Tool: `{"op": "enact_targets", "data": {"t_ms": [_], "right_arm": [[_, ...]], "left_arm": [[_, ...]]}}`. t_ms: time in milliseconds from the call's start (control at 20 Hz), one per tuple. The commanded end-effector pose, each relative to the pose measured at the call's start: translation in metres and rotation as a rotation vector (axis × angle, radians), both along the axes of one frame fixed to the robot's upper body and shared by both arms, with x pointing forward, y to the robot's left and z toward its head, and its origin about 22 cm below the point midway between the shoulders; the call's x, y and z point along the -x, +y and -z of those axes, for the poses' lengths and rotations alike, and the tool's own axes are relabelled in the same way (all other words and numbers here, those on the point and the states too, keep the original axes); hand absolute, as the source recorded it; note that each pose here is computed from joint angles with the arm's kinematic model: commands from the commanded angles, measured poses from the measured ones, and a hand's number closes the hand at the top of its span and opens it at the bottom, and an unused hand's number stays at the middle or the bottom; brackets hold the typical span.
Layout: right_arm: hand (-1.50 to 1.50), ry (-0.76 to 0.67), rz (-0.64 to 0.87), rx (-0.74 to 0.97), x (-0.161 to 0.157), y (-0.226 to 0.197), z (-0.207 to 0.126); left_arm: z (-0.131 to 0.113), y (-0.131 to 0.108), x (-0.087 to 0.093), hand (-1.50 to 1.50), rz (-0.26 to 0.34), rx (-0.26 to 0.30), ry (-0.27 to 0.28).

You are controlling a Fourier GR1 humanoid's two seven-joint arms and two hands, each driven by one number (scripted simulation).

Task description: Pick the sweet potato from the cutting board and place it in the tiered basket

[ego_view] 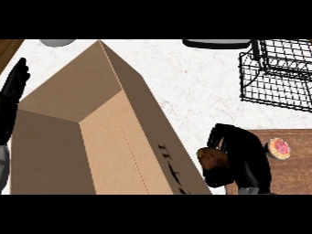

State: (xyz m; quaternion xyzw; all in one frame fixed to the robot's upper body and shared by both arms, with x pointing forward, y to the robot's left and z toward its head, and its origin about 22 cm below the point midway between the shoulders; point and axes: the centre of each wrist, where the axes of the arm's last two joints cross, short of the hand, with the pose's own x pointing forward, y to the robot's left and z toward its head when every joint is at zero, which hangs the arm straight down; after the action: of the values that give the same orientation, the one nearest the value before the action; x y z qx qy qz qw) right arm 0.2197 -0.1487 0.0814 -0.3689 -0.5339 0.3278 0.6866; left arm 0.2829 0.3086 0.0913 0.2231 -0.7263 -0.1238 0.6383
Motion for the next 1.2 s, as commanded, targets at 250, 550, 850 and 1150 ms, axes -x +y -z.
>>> {"op": "enact_targets", "data": {"t_ms": [250,550,850,1150], "right_arm": [[1.50,-0.437,0.119,-0.116,-0.049,0.066,-0.106],[1.50,-0.521,0.183,0.016,-0.077,0.073,-0.158],[1.50,-0.459,0.169,0.051,-0.103,0.042,-0.204],[1.50,-0.439,0.151,0.108,-0.138,0.014,-0.196]], "left_arm": [[0.041,-0.012,0.012,0.00,0.015,0.076,0.120],[0.040,-0.011,0.009,0.00,-0.001,0.070,0.120],[0.037,-0.007,0.016,0.00,-0.014,0.072,0.114],[0.037,-0.008,0.008,0.00,-0.008,0.082,0.111]]}}
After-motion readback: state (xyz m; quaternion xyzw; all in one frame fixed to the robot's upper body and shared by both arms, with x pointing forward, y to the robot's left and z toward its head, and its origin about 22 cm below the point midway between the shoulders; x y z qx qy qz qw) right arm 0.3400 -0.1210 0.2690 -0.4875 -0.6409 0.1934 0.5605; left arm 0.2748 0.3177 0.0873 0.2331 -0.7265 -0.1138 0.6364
